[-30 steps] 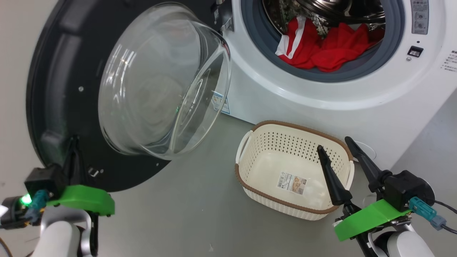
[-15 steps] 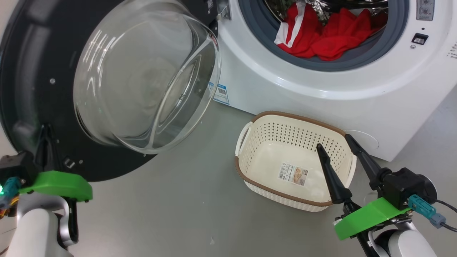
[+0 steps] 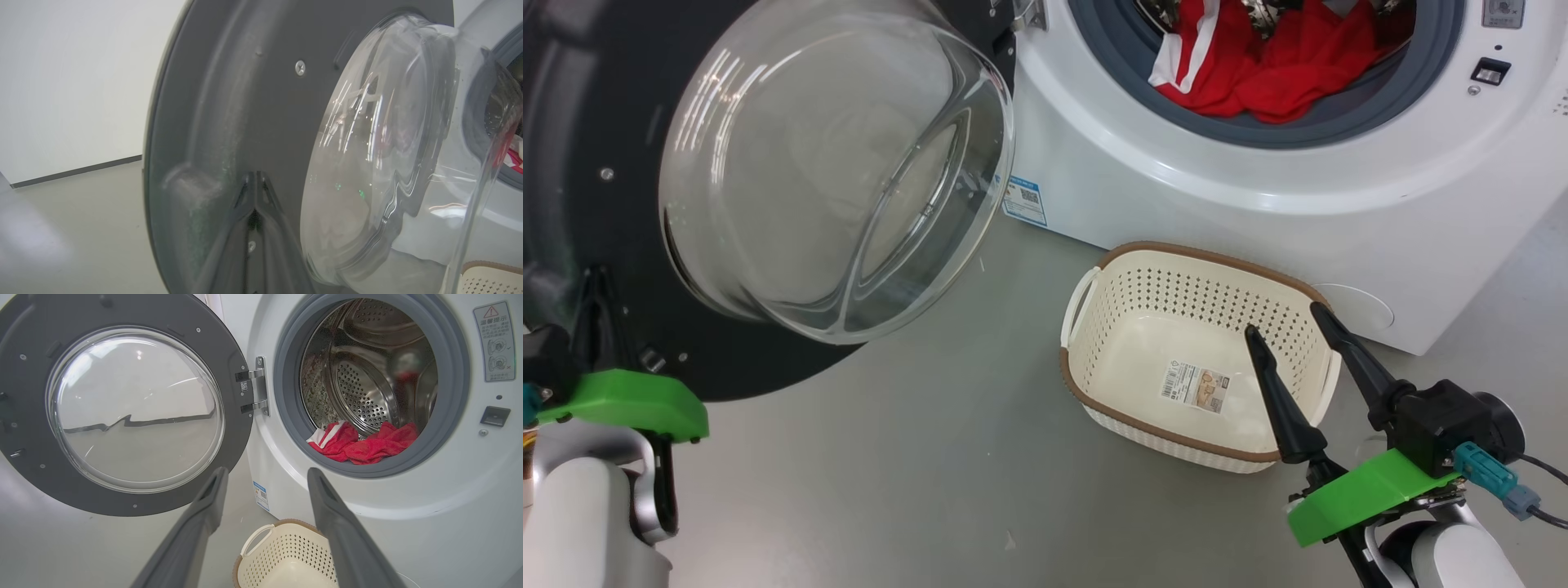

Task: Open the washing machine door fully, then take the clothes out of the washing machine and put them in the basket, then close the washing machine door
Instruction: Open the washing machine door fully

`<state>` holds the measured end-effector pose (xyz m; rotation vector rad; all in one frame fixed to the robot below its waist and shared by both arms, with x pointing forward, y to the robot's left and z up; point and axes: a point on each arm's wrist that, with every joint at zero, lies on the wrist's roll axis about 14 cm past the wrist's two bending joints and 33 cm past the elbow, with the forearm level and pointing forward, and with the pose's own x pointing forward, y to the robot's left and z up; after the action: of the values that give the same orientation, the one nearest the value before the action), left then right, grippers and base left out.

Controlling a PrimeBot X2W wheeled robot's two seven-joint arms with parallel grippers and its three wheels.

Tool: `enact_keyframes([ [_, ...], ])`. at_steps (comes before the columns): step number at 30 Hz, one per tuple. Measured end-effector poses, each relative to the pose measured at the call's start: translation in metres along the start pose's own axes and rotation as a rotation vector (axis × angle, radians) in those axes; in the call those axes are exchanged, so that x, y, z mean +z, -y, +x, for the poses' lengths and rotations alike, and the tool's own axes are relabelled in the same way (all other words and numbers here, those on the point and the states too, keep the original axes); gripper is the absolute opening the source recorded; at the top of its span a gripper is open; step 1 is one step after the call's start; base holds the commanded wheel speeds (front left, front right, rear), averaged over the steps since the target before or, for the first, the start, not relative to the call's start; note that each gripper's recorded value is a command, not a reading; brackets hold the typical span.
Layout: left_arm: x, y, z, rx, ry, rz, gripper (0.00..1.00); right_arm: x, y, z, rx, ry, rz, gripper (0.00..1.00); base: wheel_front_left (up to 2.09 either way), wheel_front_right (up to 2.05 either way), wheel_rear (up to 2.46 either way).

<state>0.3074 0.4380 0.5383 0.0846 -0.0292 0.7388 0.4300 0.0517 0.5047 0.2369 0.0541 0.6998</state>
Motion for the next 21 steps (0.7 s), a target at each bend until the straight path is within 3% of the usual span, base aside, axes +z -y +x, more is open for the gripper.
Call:
enact_keyframes([
  [18, 0.008, 0.004, 0.005, 0.002, 0.028, -0.025, 0.0, 0.003, 0.003, -0.002, -0.012, 0.007, -0.006, 1.0, 0.0, 0.0, 0.0],
  [19, 0.01, 0.006, 0.005, -0.006, 0.037, -0.023, 0.15, 0.004, 0.003, -0.003, -0.013, 0.008, -0.006, 1.0, 0.0, 0.0, 0.0],
  [20, 0.013, 0.008, 0.005, -0.015, 0.046, -0.021, 0.52, 0.004, 0.004, -0.003, -0.014, 0.009, -0.007, 1.0, 0.0, 0.0, 0.0],
  [21, 0.016, 0.01, 0.005, -0.022, 0.056, -0.021, 1.0, 0.004, 0.004, -0.003, -0.015, 0.011, -0.006, 1.0, 0.0, 0.0, 0.0],
])
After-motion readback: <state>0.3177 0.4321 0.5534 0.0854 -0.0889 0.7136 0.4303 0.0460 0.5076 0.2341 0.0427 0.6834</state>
